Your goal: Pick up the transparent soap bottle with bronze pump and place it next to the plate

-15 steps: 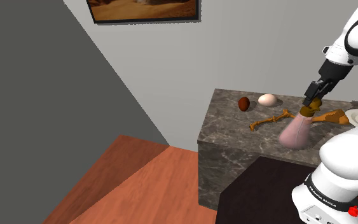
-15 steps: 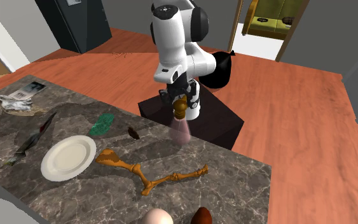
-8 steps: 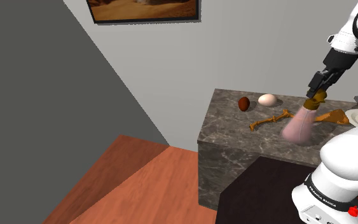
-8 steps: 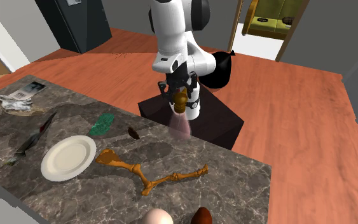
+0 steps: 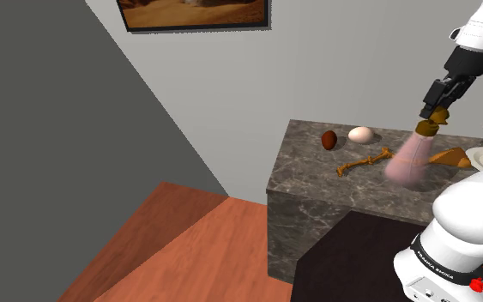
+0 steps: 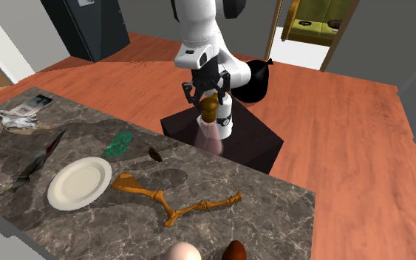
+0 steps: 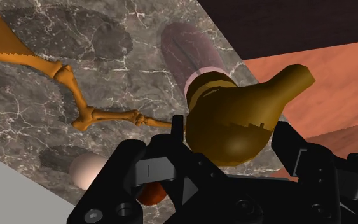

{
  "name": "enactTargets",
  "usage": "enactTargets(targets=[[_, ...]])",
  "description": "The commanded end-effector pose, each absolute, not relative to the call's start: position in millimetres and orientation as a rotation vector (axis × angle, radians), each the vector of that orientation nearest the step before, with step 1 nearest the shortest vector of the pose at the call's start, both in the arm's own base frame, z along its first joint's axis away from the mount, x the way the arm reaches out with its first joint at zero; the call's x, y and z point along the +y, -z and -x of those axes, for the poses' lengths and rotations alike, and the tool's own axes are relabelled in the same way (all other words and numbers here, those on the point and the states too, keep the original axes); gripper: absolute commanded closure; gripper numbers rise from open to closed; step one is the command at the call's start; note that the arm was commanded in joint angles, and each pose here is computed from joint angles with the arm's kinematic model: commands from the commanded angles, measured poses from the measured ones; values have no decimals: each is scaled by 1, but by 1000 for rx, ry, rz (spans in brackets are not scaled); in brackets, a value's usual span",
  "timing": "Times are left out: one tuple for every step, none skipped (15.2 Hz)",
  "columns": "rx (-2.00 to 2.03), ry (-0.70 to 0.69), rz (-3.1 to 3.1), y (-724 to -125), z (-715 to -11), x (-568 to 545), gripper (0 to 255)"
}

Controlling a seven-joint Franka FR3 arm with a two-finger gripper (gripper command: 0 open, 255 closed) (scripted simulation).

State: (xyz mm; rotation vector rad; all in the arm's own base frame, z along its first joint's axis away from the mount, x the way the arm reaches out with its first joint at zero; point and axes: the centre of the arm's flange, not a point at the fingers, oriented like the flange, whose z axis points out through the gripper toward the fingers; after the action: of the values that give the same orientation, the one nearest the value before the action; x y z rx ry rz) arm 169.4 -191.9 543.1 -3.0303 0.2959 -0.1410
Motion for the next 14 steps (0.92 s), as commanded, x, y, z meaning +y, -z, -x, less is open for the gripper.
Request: enactTargets(targets=[[296, 141, 3030, -554, -169, -192, 255], [296, 141, 3030, -559, -169, -192, 255], [296, 141, 3030, -565, -169, -192, 255], [296, 141, 3030, -570, -169, -192, 255], [296, 141, 3030, -575, -169, -192, 255], [296, 141, 3030, -581, -169, -192, 255], [296, 141, 3030, -586, -169, -192, 255], [296, 141, 3030, -591, -169, -192, 255], [296, 141, 3030, -596, -169, -192, 255], [296, 141, 3030, -602, -169, -192, 255], [296, 141, 3030, -607, -169, -192, 255], [296, 141, 3030, -612, -169, -192, 255], [296, 141, 3030, -618, -169, -192, 255], [296, 141, 3030, -623, -169, -192, 255]])
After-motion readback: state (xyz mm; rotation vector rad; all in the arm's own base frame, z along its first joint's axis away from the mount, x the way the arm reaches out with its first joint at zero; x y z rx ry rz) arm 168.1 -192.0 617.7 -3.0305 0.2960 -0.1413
